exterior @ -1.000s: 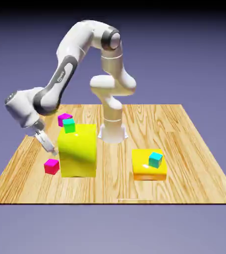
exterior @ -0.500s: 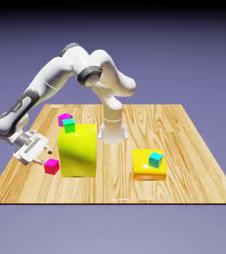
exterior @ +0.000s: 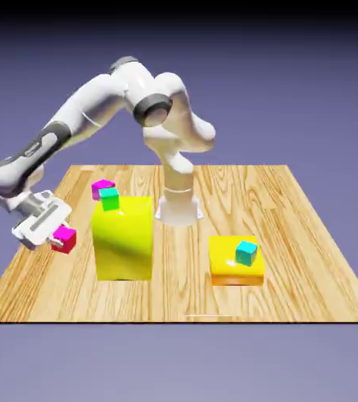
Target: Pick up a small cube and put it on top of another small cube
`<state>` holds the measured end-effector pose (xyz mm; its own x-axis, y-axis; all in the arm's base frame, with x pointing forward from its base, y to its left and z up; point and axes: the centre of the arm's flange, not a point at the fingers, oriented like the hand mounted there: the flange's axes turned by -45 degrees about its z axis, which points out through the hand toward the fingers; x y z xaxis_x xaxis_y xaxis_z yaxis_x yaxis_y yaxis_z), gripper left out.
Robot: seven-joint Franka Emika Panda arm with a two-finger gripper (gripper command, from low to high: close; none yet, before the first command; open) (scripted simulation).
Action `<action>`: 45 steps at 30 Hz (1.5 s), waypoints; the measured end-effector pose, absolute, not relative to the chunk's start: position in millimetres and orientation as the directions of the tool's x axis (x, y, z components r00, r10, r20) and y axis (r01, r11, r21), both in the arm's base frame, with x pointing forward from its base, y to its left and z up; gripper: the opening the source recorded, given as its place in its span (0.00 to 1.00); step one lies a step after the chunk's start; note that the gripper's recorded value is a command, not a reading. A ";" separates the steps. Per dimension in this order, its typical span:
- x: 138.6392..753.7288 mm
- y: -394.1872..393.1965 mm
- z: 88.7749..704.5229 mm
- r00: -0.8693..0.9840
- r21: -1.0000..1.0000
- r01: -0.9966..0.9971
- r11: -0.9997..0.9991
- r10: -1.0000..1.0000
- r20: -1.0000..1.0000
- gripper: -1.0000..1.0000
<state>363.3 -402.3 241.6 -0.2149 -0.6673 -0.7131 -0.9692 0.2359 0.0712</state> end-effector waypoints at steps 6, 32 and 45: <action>441.4 -309.3 278.1 -0.137 0.134 -0.989 0.064 -0.731 -0.668 0.00; 508.0 17.3 245.2 0.304 0.117 -0.764 -0.635 -0.514 -0.802 0.00; 474.6 131.7 239.0 0.419 -0.002 -0.575 -0.818 -0.292 -0.860 0.00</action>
